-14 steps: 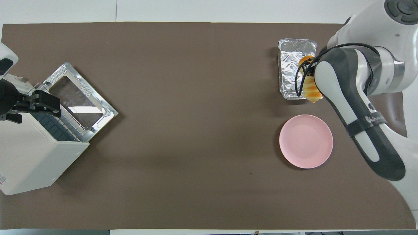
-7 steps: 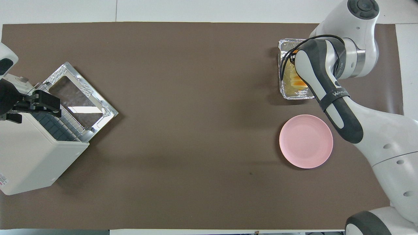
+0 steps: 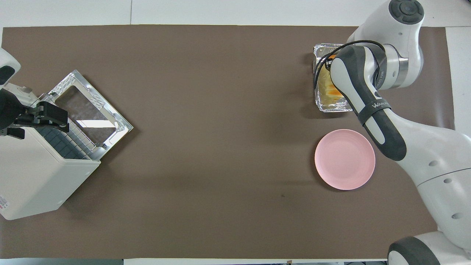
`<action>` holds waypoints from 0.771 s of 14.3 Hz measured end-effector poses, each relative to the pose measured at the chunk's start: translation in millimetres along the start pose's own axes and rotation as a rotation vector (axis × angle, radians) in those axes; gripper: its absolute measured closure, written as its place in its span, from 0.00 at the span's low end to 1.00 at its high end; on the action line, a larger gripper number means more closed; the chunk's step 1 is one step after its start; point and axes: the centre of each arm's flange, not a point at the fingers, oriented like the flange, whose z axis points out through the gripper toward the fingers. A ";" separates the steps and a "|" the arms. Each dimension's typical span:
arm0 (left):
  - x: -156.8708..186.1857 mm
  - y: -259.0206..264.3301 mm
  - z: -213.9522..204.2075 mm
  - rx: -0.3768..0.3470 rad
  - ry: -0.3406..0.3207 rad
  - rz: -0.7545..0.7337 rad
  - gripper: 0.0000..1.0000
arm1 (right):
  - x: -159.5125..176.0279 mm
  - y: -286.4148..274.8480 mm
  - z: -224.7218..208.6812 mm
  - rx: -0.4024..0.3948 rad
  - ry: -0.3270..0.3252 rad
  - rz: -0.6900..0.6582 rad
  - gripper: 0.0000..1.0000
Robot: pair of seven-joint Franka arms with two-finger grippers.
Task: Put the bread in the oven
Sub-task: 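Lift the bread with the right gripper and lower it into the foil tray, then push the foil tray with the right gripper toward the toaster oven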
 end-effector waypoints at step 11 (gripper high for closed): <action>0.0 0.0 0.0 0.000 0.000 0.000 0.00 | -6.6 23.2 -20.2 -0.039 -0.019 -0.028 0.00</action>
